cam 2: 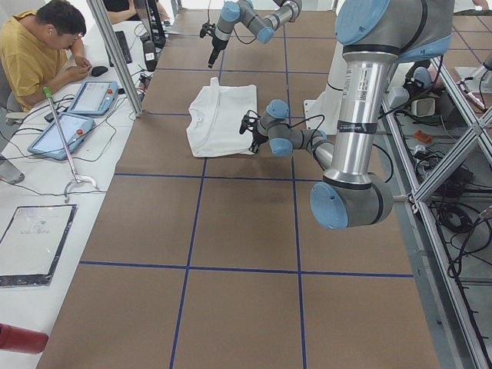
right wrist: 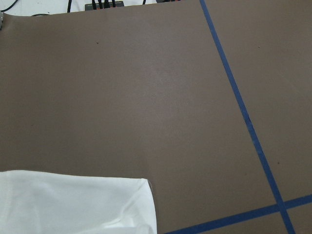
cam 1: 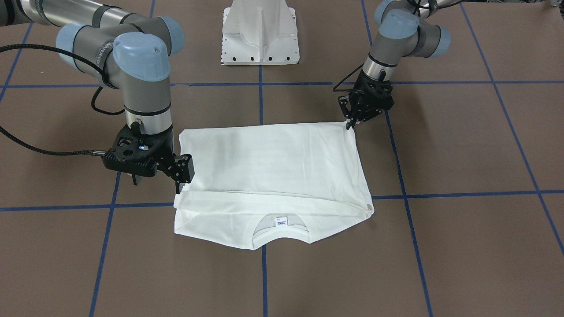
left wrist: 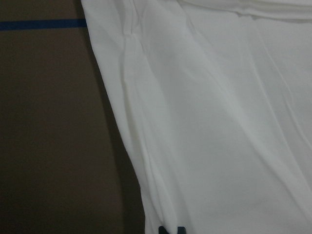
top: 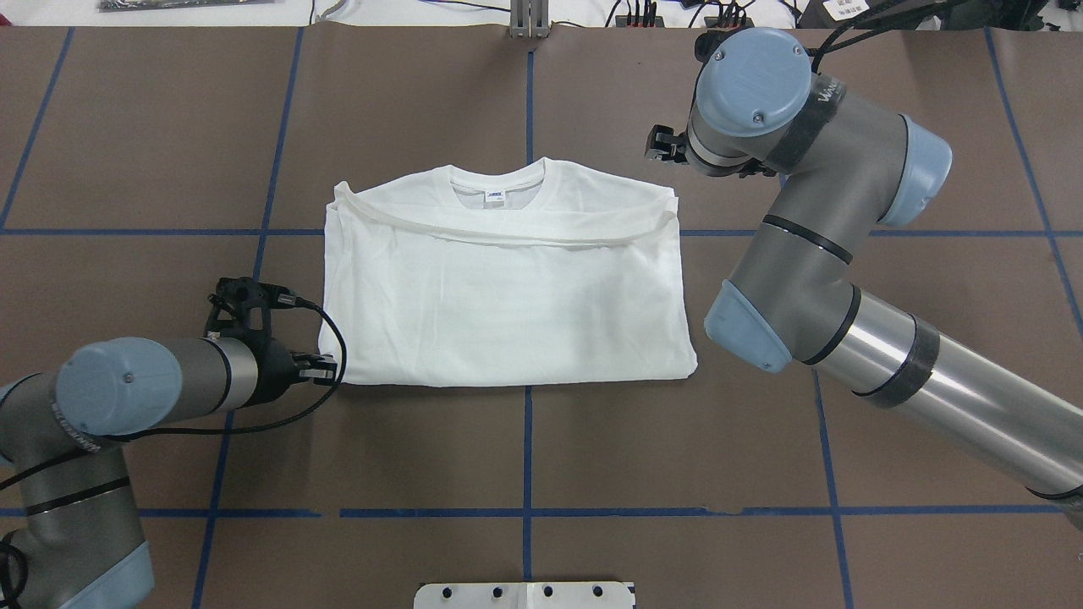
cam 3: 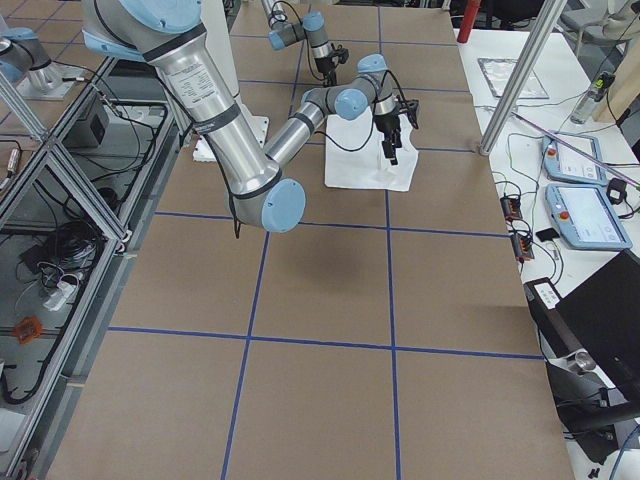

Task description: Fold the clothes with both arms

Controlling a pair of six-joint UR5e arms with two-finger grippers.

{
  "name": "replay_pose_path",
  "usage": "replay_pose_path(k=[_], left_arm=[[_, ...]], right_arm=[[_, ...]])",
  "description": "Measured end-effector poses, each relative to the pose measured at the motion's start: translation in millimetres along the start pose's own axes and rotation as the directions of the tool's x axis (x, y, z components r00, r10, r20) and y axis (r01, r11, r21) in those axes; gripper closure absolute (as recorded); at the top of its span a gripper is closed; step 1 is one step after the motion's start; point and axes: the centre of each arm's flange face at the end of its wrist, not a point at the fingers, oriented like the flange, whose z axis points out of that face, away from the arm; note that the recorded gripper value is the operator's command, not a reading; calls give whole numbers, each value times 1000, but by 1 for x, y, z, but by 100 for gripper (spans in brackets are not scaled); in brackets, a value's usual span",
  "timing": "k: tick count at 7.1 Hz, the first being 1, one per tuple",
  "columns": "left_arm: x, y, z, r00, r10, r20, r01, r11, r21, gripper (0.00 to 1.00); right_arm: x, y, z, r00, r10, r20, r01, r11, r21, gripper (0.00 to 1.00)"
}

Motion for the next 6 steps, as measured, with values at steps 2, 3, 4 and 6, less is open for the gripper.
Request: replay_pose_path(k=[2, 3, 4, 6], left_arm=[[-66, -45, -11, 987, 114, 109, -122, 991, 61, 100], [-102, -84, -6, 971, 152, 184, -171, 981, 90, 100], [-129, -132, 4, 952, 176, 251, -210, 971, 114, 100], [-154, -243, 44, 913, 192, 359, -251, 960, 125, 100]], right_arm=[[-4, 7, -2, 1000, -2, 8, 2, 1000, -3, 0], [-7, 12, -5, 1000, 0, 16, 0, 1000, -4, 0], [-10, 16, -8, 1000, 3, 26, -3, 1000, -6, 0], [-18, 28, -16, 999, 11, 48, -11, 1000, -12, 0]])
